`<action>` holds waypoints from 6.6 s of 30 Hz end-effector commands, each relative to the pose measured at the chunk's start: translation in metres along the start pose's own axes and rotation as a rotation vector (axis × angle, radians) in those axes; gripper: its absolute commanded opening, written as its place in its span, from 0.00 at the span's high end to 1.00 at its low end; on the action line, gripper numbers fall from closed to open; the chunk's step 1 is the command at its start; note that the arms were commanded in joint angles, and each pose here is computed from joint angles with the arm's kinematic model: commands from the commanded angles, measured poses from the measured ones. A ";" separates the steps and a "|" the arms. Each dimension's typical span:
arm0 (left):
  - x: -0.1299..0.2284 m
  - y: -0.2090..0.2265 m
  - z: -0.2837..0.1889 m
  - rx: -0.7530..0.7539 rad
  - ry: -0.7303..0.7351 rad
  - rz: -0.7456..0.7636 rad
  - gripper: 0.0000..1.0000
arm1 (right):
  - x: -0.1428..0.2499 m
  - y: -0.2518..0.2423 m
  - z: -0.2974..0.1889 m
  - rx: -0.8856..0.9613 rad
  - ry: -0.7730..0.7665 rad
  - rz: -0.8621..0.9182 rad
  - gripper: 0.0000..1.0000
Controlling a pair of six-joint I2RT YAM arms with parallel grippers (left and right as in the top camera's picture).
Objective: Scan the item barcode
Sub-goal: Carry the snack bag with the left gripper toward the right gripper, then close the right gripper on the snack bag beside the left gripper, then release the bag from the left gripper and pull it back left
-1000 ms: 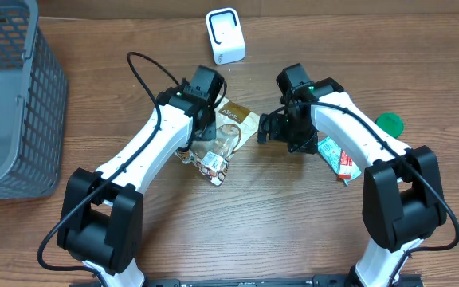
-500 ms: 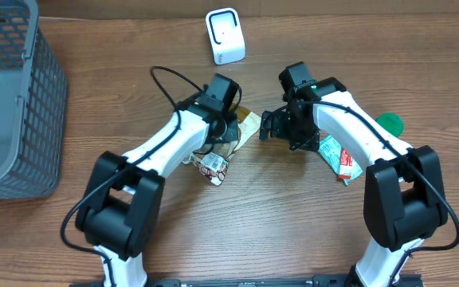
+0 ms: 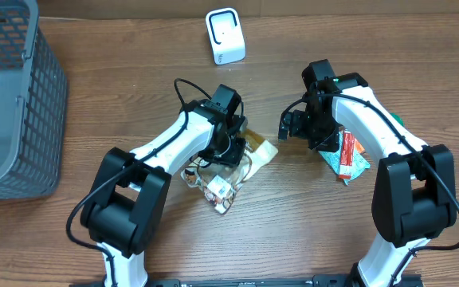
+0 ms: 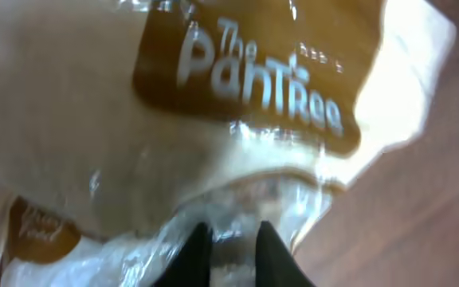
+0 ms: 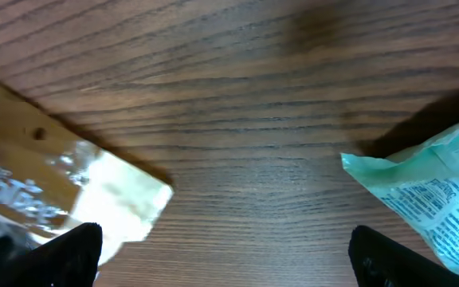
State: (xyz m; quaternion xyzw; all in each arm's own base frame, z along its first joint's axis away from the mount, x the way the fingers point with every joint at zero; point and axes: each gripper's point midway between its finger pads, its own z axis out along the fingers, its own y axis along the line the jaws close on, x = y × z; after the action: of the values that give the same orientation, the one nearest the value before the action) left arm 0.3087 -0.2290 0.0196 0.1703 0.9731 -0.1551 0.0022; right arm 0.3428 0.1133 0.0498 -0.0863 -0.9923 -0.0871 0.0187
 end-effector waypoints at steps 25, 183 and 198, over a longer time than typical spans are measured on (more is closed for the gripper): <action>0.098 -0.017 -0.009 -0.172 0.127 0.009 0.71 | 0.001 -0.002 -0.006 -0.001 0.001 -0.024 0.00; 0.003 0.230 -0.105 -0.385 -0.385 -0.565 0.14 | 0.083 0.165 0.076 -0.556 0.021 -0.245 0.96; -0.014 0.241 -0.116 -0.425 -0.438 -0.380 0.00 | 0.078 0.171 0.072 -0.578 -0.007 -0.259 0.96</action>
State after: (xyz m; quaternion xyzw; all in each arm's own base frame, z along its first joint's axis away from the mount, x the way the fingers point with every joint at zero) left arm 0.4014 0.0160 0.0544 -0.0726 0.9748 0.0152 0.2102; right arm 0.2948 0.3029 0.0129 0.0316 -0.9301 -0.3656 -0.0172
